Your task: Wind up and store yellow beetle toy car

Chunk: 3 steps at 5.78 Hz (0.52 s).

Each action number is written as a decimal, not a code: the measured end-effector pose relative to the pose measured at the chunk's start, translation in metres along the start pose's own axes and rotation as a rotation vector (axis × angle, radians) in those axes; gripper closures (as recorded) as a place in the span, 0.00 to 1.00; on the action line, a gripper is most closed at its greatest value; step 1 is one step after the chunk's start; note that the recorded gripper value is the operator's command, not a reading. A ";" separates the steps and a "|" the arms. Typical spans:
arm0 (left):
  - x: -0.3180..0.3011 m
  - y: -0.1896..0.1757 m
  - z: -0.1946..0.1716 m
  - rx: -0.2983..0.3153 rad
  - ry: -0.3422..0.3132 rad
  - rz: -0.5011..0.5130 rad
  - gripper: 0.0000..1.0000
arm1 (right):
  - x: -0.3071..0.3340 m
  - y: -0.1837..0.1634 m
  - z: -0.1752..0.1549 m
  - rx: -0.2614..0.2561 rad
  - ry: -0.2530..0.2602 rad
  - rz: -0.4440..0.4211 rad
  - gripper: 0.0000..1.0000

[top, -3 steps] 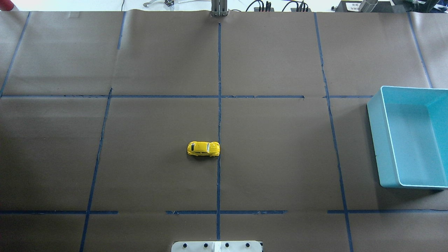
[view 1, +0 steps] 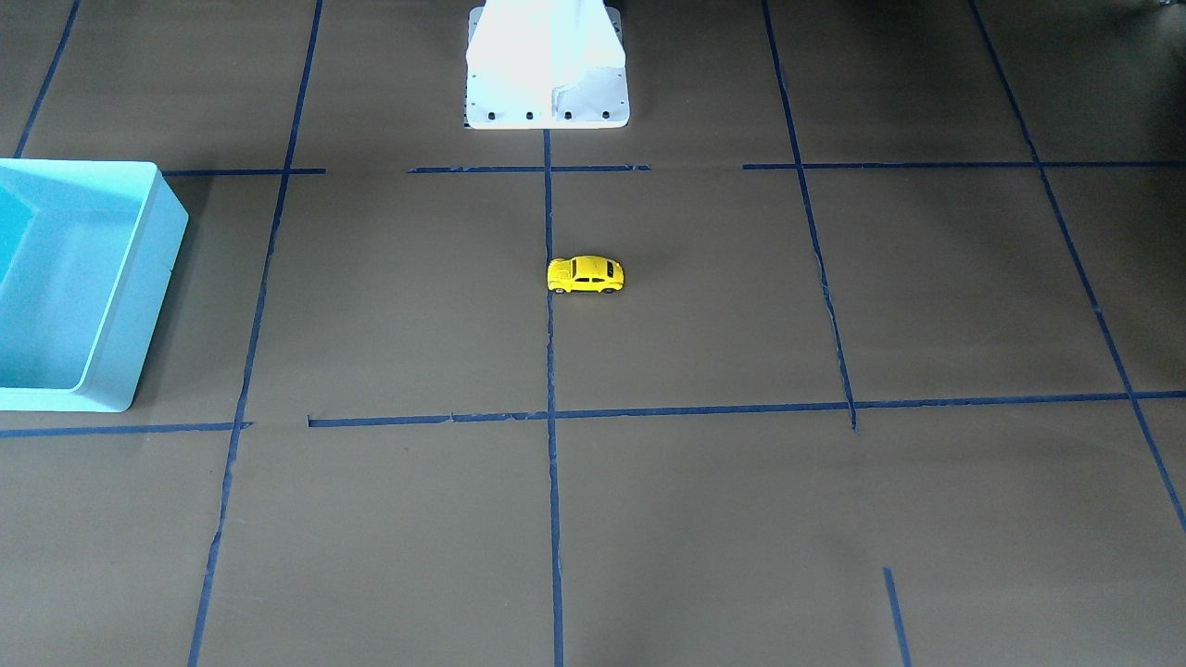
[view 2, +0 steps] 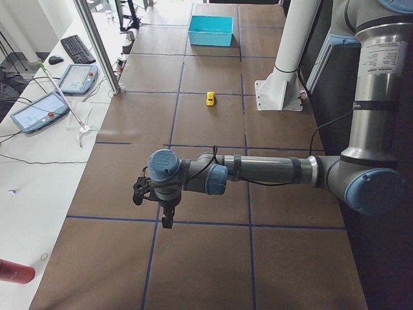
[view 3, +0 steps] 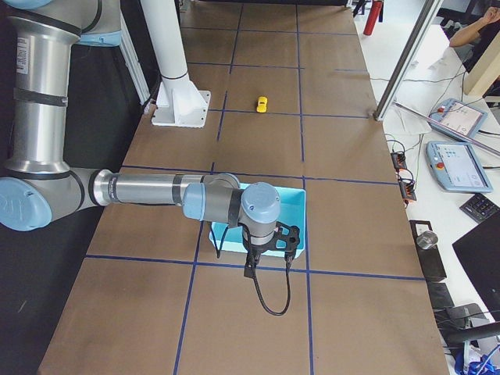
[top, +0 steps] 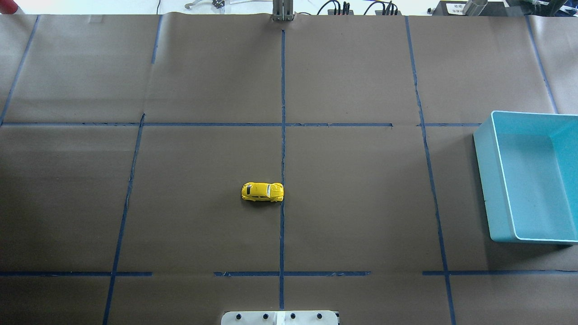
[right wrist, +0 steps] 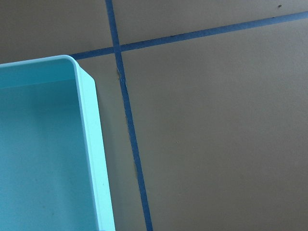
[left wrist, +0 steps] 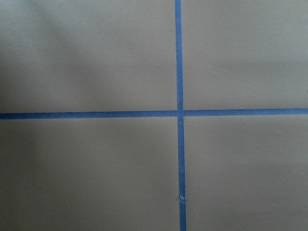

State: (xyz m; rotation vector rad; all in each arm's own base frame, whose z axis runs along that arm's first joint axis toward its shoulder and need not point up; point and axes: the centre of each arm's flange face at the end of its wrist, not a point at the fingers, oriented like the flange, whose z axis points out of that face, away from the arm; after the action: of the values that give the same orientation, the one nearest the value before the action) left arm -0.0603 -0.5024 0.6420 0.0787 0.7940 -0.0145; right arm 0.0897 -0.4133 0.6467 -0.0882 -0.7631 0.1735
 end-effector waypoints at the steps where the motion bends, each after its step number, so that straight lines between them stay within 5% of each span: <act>1: 0.001 0.000 0.000 0.000 0.000 0.001 0.00 | 0.000 0.000 0.000 0.000 0.000 0.000 0.00; 3: 0.020 -0.006 -0.002 0.010 0.007 0.043 0.00 | 0.000 0.000 0.000 0.000 0.000 0.000 0.00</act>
State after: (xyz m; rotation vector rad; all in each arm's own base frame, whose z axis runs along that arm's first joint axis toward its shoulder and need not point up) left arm -0.0480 -0.5075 0.6255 0.1058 0.7989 0.0223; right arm 0.0897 -0.4133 0.6468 -0.0882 -0.7631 0.1735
